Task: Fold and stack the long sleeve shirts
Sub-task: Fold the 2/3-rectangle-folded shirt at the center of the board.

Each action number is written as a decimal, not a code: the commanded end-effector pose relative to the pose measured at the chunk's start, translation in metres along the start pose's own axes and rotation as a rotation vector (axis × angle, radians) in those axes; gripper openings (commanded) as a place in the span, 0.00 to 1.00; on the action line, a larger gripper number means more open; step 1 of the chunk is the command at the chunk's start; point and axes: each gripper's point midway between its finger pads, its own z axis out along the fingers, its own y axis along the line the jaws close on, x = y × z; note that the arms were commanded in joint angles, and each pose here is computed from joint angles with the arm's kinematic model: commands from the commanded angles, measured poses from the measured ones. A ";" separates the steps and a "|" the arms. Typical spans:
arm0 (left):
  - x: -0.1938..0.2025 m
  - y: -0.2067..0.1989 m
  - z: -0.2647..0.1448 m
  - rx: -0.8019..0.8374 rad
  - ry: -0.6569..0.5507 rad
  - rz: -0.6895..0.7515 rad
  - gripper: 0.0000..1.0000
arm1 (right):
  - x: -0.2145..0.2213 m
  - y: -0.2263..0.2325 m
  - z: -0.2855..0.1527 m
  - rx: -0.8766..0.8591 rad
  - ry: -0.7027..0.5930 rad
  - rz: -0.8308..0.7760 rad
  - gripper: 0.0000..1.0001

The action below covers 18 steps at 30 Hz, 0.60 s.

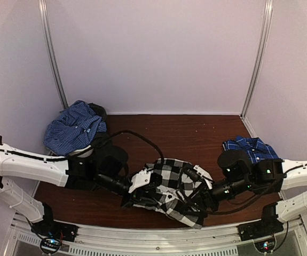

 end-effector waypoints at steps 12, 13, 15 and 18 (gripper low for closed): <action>-0.050 0.017 -0.026 0.180 -0.119 -0.343 0.00 | -0.008 -0.020 -0.003 0.185 -0.099 -0.040 0.90; -0.051 0.017 -0.026 0.190 -0.121 -0.346 0.00 | -0.009 -0.023 -0.002 0.197 -0.099 -0.045 0.89; -0.052 0.016 -0.027 0.208 -0.125 -0.353 0.00 | -0.009 -0.026 0.000 0.213 -0.097 -0.059 0.86; -0.053 0.014 -0.029 0.224 -0.130 -0.361 0.00 | -0.007 -0.031 0.005 0.228 -0.086 -0.072 0.77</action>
